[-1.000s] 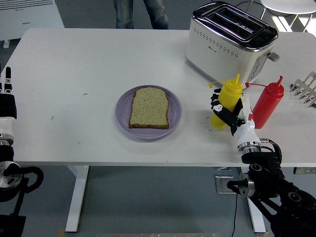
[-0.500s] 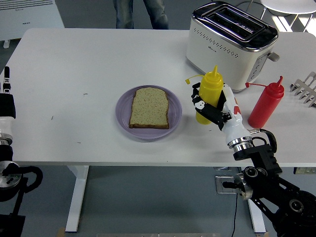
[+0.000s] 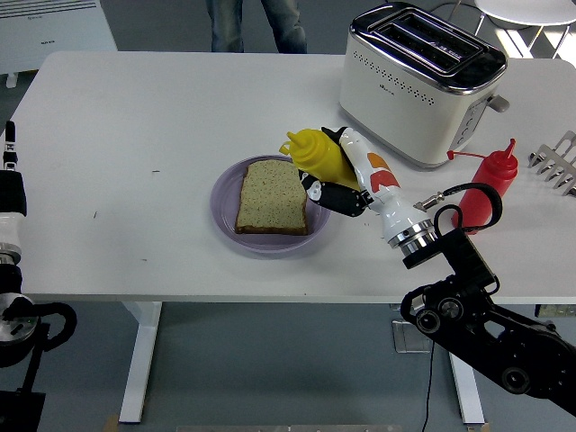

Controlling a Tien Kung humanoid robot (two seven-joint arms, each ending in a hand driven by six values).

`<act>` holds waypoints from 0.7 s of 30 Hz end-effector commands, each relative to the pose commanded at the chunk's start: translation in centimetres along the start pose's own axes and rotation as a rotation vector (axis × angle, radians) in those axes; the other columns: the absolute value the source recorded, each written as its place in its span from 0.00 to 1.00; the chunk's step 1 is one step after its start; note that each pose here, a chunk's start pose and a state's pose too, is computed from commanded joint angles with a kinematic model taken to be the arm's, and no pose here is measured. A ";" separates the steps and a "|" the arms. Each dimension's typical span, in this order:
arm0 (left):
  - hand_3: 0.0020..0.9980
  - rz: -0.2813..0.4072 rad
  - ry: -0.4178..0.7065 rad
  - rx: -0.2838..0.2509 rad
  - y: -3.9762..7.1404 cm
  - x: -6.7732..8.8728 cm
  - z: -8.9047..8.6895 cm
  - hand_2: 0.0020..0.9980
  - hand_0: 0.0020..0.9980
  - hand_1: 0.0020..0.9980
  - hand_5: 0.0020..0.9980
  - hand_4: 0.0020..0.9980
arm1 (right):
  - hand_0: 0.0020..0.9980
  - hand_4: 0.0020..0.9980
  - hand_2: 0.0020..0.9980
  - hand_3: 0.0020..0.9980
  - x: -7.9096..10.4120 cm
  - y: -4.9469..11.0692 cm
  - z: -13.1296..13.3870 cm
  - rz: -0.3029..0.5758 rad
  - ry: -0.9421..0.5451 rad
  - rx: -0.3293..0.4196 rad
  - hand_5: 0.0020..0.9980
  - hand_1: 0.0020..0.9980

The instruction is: Pick up the cup,pour liquid into bread,place the cup on the desk

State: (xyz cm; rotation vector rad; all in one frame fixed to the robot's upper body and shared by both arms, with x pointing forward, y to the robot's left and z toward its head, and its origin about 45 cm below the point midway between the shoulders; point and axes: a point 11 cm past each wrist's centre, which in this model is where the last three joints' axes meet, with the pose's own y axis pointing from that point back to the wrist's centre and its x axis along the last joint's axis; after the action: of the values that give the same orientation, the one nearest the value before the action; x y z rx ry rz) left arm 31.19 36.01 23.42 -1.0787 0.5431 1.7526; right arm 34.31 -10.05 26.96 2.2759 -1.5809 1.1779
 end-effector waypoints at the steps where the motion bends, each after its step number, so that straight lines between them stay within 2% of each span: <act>1: 0.76 0.000 0.000 0.000 0.0 0.0 0.0 0.87 0.88 0.89 1.00 0.54 | 0.21 0.36 0.27 0.40 0.0 -0.4 -0.1 -0.001 0.045 0.016 0.07 0.16; 7: 0.76 0.002 0.000 -0.003 0.0 0.1 0.1 0.87 0.88 0.89 1.00 0.54 | 0.21 0.37 0.27 0.40 0.3 -2.7 -1.1 0.014 0.325 0.126 0.07 0.16; 13: 0.76 0.002 0.001 -0.003 0.0 0.1 0.1 0.87 0.88 0.89 1.00 0.54 | 0.22 0.36 0.27 0.40 0.5 -4.5 -2.1 0.030 0.510 0.204 0.06 0.16; 18: 0.76 0.003 0.000 -0.001 0.1 0.2 0.0 0.87 0.88 0.89 1.00 0.54 | 0.22 0.35 0.27 0.40 0.9 -5.7 -2.4 0.056 0.649 0.246 0.05 0.16; 21: 0.76 0.004 0.000 -0.001 0.1 0.2 0.0 0.87 0.88 0.89 1.00 0.54 | 0.22 0.35 0.27 0.40 1.4 -6.5 -1.7 0.075 0.699 0.216 0.05 0.17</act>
State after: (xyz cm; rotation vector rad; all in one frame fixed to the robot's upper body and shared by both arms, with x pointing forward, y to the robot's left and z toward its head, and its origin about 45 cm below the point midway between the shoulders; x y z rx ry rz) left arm 31.05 36.10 23.25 -1.0786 0.5447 1.7564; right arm 39.07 -7.39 31.06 1.6074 -1.3039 1.9574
